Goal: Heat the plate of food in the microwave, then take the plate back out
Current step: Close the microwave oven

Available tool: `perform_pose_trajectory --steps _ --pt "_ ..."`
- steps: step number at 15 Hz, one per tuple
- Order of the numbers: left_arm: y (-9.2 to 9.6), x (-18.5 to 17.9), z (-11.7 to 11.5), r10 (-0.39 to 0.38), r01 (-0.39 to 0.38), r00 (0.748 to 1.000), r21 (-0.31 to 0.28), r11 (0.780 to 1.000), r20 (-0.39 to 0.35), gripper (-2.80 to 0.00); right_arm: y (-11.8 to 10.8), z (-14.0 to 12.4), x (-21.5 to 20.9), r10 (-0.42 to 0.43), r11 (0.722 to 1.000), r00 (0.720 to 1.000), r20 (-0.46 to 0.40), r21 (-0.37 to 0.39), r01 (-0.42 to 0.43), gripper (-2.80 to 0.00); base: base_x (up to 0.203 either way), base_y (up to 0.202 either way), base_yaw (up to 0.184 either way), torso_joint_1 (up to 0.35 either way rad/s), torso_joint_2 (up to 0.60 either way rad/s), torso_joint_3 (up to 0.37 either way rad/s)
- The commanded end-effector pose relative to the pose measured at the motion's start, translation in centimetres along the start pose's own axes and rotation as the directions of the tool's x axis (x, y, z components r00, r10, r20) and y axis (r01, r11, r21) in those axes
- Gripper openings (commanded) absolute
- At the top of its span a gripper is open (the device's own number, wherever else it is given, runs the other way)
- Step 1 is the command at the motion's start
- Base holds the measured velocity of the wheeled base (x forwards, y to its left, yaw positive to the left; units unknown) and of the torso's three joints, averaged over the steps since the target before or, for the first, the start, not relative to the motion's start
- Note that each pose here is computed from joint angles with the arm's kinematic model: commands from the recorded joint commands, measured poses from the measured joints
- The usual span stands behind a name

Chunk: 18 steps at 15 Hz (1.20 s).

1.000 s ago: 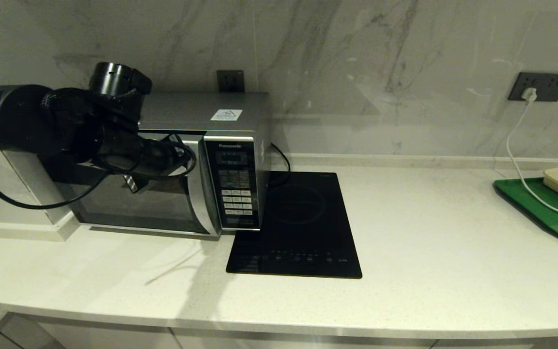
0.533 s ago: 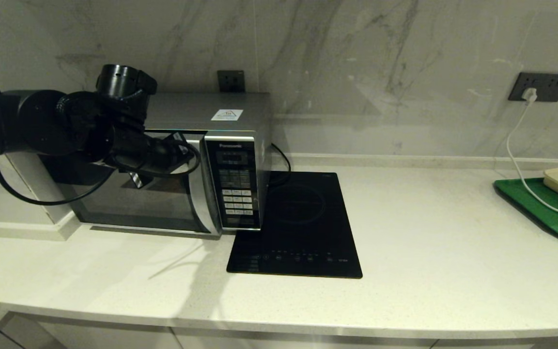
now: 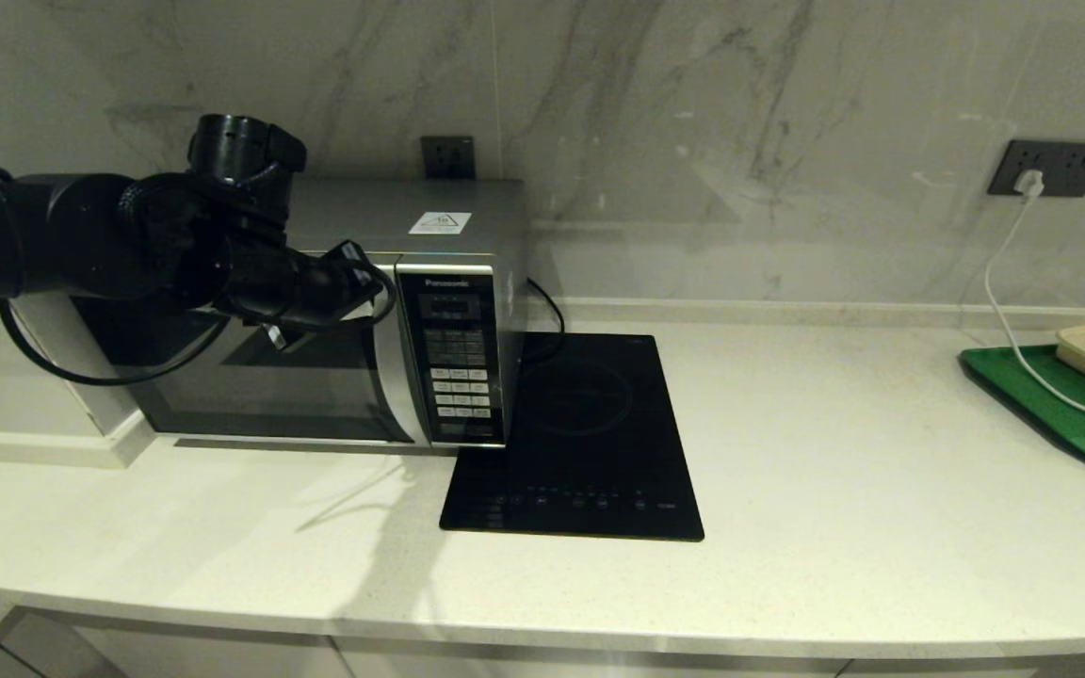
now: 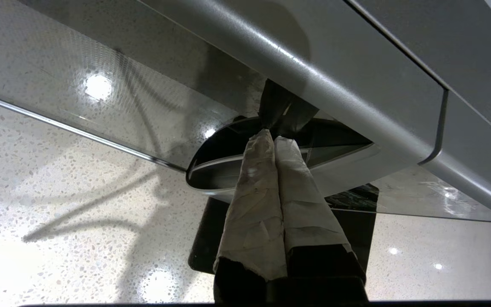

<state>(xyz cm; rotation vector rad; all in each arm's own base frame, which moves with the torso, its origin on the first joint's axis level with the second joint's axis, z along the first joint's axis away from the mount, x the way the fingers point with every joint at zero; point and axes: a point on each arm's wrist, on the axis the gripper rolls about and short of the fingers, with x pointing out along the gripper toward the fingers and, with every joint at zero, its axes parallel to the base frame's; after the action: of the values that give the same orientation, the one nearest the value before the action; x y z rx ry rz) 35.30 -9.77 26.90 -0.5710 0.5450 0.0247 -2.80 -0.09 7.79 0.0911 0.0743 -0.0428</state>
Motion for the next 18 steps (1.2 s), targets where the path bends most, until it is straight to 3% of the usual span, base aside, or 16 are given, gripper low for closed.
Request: perform_pose_trajectory --steps 1,6,8,9,10,13,16,18 --pt "0.2 -1.3 -0.2 0.009 -0.009 1.0 -0.005 1.0 -0.011 -2.8 0.0 0.0 0.0 0.001 1.0 1.0 -0.002 0.001 -0.001 -2.8 0.0 0.0 0.0 0.0 0.0 0.0" --pt "3.1 -7.5 -3.3 0.044 -0.041 0.996 0.039 0.998 -0.08 -2.8 0.0 0.0 0.0 0.001 1.0 1.0 -0.002 0.001 -0.001 -2.8 0.0 0.0 0.0 0.0 0.0 0.0" --pt "4.9 -9.8 -5.2 0.069 -0.057 0.992 0.108 0.992 -0.109 -2.8 0.0 0.0 0.0 0.001 1.0 1.0 -0.002 0.001 -0.001 -2.8 0.0 0.0 0.0 0.0 0.0 0.0" --pt "6.0 -10.3 -6.4 0.095 -0.071 0.987 0.179 0.981 -0.13 -2.8 0.0 0.0 0.0 0.001 1.0 1.0 -0.002 0.001 -0.001 -2.8 0.0 0.0 0.0 0.0 0.0 0.0" --pt "6.9 -10.4 -7.4 0.117 -0.079 0.984 0.261 0.962 -0.134 -2.8 0.0 0.0 0.0 0.001 1.0 1.0 -0.002 0.001 -0.001 -2.8 0.0 0.0 0.0 0.0 0.0 0.0" --pt "7.2 -8.2 -9.0 0.102 -0.098 0.995 0.484 0.87 0.019 -2.8 0.0 0.0 0.0 0.001 1.0 1.0 -0.002 0.001 -0.001 -2.8 0.0 0.0 0.0 0.0 0.0 0.0" --pt "6.5 -4.4 -10.7 0.056 -0.116 0.992 0.63 0.768 0.114 -2.8 0.0 0.0 0.0 0.0 1.0 1.0 -0.002 0.001 0.0 -2.8 0.0 0.0 0.0 0.0 0.0 0.0" --pt "5.6 -2.2 -12.4 0.01 -0.084 0.994 0.703 0.706 0.109 -2.8 0.0 0.0 0.0 0.001 1.0 1.0 -0.002 0.001 -0.001 -2.8 0.0 0.0 0.0 0.0 0.0 0.0"
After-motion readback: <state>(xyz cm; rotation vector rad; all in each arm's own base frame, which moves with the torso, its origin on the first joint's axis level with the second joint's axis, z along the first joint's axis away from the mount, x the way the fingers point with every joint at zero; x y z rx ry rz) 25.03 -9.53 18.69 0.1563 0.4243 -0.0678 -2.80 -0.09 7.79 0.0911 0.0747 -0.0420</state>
